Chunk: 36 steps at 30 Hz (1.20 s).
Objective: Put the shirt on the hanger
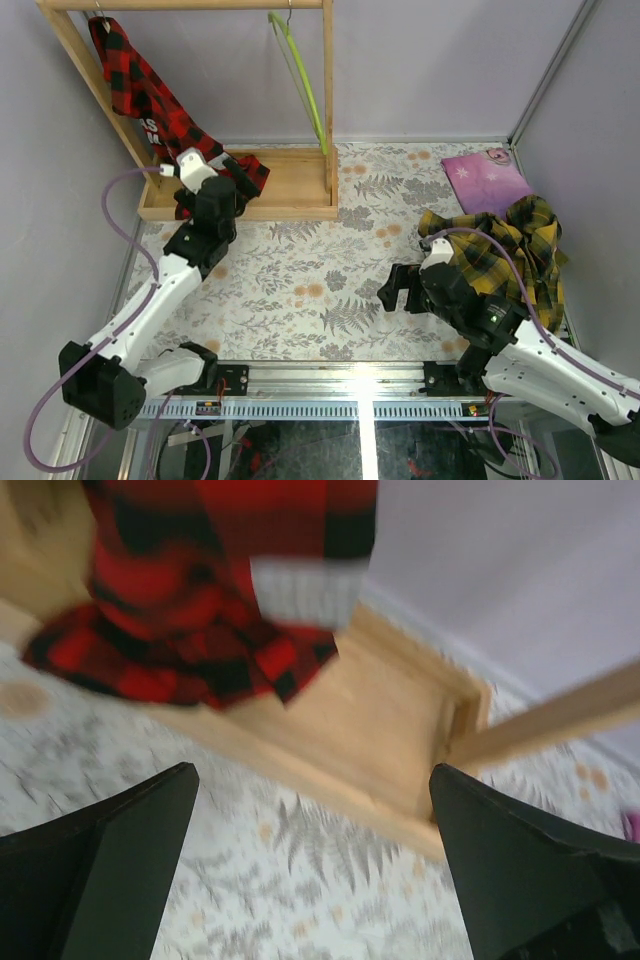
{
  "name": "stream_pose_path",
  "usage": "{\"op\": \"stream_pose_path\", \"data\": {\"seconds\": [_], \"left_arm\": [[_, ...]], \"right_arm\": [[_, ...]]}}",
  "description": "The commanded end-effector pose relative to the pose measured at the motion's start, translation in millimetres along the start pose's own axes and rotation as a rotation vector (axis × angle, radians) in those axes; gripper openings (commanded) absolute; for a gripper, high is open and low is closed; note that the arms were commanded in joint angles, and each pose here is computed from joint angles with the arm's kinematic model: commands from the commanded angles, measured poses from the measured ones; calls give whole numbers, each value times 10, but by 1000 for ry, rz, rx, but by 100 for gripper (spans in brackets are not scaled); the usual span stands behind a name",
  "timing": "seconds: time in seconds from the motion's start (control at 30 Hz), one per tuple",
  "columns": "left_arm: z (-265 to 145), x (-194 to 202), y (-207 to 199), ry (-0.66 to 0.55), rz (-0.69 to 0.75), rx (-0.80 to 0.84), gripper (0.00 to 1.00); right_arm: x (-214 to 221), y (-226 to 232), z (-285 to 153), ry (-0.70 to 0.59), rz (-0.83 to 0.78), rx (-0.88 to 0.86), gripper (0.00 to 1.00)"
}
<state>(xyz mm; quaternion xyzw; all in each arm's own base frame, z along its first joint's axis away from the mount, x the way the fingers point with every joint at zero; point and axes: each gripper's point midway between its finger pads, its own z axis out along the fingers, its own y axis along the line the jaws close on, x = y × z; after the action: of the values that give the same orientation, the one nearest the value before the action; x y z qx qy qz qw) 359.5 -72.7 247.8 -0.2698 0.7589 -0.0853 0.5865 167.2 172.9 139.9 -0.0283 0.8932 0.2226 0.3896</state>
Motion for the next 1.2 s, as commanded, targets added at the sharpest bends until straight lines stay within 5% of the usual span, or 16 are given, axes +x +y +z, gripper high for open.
{"op": "stream_pose_path", "data": {"seconds": [0.0, 0.17, 0.4, 0.8, 1.17], "left_arm": [[-12, -764, 182, -219, 132, -250, 100], [-14, -1307, -85, -324, 129, -248, 100], [179, -1602, 281, -289, 195, -452, 100], [135, -1968, 1782, -250, 12, -672, 100], [-35, -2026, 2663, -249, -247, -755, 100]], "right_arm": [[-121, 80, -96, -41, 40, -35, 99], [-78, 71, -101, -35, 54, -43, 99], [-32, 108, -85, -17, 66, -64, 99], [32, 164, -22, 4, 71, -93, 99], [67, 260, 39, 41, 66, -117, 100]]}}
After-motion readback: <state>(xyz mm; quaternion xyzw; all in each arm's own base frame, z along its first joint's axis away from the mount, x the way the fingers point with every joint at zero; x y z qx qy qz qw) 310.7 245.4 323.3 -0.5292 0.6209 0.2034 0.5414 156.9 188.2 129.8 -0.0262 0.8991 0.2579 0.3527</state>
